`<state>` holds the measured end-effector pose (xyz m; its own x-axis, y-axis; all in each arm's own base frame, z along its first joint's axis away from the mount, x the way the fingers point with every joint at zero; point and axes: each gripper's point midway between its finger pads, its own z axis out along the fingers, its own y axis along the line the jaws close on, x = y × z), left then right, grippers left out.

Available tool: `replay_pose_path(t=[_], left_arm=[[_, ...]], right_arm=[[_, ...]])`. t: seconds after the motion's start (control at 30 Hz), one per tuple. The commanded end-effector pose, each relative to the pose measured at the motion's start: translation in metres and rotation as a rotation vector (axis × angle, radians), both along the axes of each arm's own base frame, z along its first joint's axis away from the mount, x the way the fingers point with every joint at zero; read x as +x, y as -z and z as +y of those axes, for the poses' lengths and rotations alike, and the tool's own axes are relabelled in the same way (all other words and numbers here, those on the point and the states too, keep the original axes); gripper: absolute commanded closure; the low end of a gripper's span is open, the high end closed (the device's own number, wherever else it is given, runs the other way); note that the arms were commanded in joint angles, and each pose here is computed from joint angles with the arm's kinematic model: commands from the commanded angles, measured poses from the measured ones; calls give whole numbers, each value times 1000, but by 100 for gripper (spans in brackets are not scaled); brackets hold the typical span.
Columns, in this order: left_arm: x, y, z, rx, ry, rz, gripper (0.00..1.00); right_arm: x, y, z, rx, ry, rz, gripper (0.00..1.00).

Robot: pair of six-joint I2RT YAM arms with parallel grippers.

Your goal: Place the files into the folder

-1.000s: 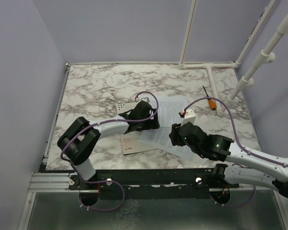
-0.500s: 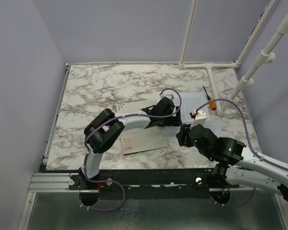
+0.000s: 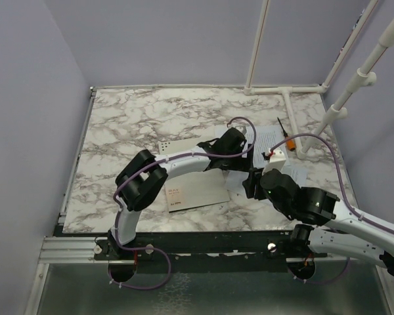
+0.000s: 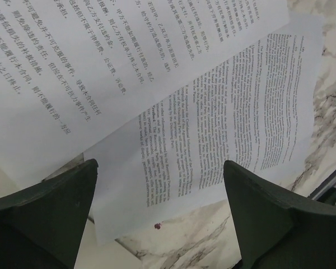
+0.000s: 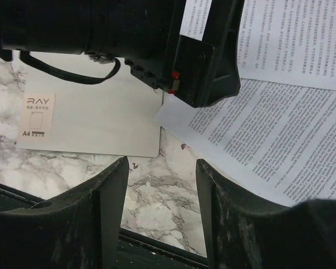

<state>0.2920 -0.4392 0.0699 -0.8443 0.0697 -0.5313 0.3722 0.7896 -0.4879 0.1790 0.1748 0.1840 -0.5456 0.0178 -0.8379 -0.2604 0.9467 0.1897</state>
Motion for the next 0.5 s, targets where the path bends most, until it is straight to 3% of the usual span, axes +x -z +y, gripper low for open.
replay_pose_path(t=[0.0, 0.23, 0.33, 0.47], left_arm=[[7, -59, 22, 62, -7, -134, 4], [19, -99, 87, 230, -152, -276, 1], [18, -112, 114, 259, -205, -309, 1], [16, -114, 159, 286, -289, -318, 1]], right_arm=[[6, -15, 1, 20, 25, -28, 44], [12, -12, 18, 17, -3, -24, 35], [18, -8, 28, 1, -16, -35, 28], [28, -2, 45, -16, -52, -24, 26]])
